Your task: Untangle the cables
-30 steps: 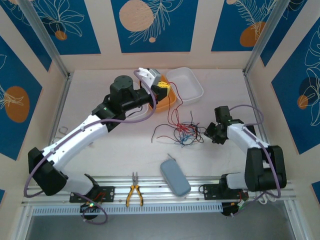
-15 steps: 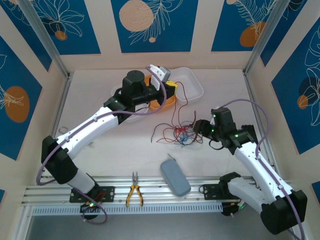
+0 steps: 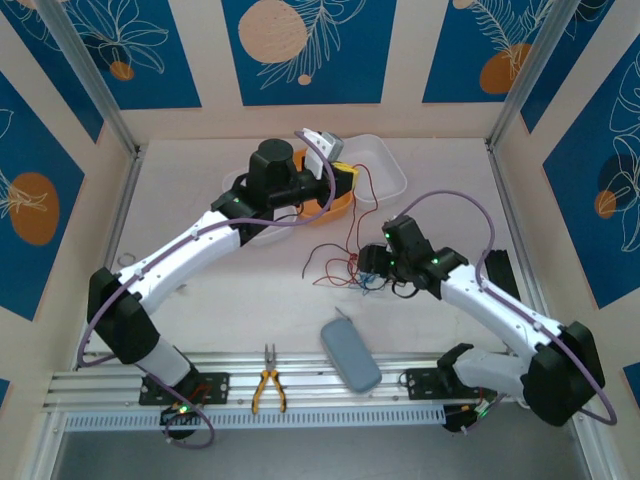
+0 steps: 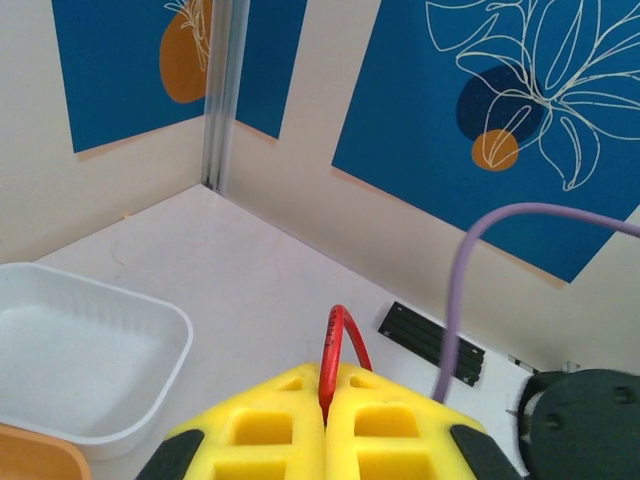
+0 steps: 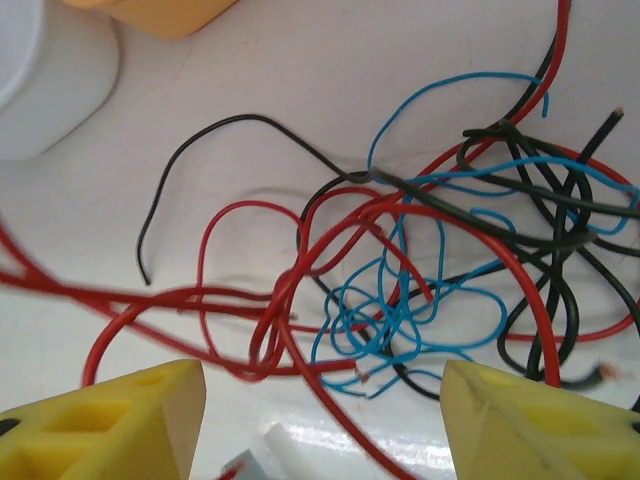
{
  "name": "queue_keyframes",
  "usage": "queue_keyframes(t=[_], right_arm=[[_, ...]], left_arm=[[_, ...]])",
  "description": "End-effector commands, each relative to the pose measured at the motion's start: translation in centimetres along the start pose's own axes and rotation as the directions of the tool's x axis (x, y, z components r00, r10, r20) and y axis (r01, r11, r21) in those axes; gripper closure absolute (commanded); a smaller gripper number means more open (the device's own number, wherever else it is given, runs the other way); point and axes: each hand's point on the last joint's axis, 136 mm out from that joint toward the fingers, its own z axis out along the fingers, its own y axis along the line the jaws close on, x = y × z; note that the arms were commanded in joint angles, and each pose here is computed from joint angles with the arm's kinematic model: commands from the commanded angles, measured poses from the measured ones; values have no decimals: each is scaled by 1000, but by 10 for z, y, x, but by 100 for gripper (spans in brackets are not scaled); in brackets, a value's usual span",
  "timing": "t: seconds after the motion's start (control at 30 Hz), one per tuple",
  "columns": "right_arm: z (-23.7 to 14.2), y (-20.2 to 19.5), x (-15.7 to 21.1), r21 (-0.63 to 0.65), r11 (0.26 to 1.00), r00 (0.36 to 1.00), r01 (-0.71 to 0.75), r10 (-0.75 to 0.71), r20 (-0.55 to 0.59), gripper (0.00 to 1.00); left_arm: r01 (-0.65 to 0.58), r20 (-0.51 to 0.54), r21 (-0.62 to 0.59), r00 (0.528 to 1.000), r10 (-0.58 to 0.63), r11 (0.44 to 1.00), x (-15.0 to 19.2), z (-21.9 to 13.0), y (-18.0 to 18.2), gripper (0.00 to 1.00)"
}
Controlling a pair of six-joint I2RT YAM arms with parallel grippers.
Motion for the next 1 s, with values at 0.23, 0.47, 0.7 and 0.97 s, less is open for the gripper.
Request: queue_keyframes(t=[0.23,0.47,0.7,0.97], right_arm=[[32,-37,-7,207,975,996,-83,89,-19,37],[42,-59,8,249,959,987,-137,152,-44,38],[42,-70,10,261,951,982,-163,182,-48,40],[21,-47,-7,165,979,993,-116,117,3,44]], left_arm=[[-81,139,50,988,73,995,-52,-57,-37,100],[-162,185,-20,969,163,987,-71,-83,-41,100],[-239,225,-94,941,255,966,-91,-104,-43,100],[-279,201,-160,930,308,947,-99,-106,-35,100]])
